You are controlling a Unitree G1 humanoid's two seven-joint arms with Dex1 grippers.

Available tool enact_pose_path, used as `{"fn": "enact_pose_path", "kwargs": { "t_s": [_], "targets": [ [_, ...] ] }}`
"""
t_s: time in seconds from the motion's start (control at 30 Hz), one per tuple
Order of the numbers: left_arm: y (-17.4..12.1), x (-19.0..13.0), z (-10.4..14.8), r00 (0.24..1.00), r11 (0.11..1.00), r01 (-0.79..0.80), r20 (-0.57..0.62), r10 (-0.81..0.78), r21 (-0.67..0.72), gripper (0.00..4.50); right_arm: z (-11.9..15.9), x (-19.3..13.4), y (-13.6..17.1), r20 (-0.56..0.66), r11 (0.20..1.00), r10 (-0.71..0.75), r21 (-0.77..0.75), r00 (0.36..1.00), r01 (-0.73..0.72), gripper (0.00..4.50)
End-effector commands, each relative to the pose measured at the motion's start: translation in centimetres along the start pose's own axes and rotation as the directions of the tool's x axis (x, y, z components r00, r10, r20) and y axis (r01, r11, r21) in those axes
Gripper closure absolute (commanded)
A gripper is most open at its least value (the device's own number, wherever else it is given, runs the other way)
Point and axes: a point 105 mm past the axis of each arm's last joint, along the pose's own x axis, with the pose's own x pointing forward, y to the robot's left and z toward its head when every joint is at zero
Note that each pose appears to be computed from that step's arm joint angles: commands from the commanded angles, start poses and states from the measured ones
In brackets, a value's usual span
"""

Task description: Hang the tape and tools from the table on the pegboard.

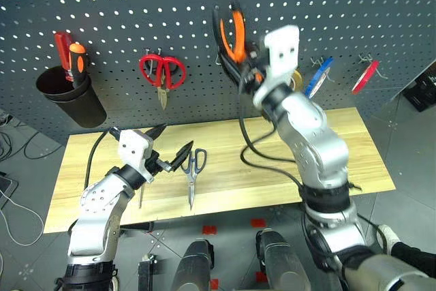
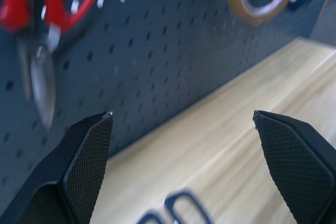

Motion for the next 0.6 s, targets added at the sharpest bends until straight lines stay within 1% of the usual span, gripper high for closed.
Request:
{"fn": "enact_pose_path", "kwargs": {
  "t_s": [0.03,0.13,0.23,0.33,0.43,0.5,0.6],
  "targets": [
    [-0.6,0.8,2.6,0.996,1.0,0.011,0.084,-0.013,0.02,0.0,4.0,1.8,0.4,0.177,0.999,0.004,-0.047,0.984,0.004,2.02],
    [-0.8,1.4,3.4,0.995,1.0,0.015,0.099,-0.017,0.021,0.0,4.3,3.0,0.3,0.215,0.998,-0.001,-0.064,0.977,0.015,2.02],
    [-1.0,2.0,3.7,0.994,1.0,0.022,0.103,-0.024,0.018,0.0,3.5,3.6,-0.1,0.222,0.997,-0.021,-0.067,0.975,0.036,2.02],
    [-1.0,2.5,3.9,0.994,0.999,0.032,0.107,-0.034,0.02,0.0,1.6,4.0,-0.6,0.2,0.996,-0.042,-0.067,0.979,0.057,2.02],
    [-0.9,3.0,4.1,0.993,0.999,0.039,0.111,-0.041,0.018,0.0,-1.3,4.2,-1.5,0.149,0.993,-0.095,-0.052,0.984,0.104,2.02],
    [-0.7,3.3,4.2,0.993,0.999,0.037,0.114,-0.039,0.021,0.0,-2.4,4.3,-1.7,0.137,0.99,-0.112,-0.065,0.984,0.122,2.02],
    [-0.5,3.6,4.4,0.992,0.999,0.037,0.12,-0.04,0.027,0.0,-3.3,4.2,-1.9,0.124,0.988,-0.129,-0.07,0.984,0.138,2.02]
  ]
}}
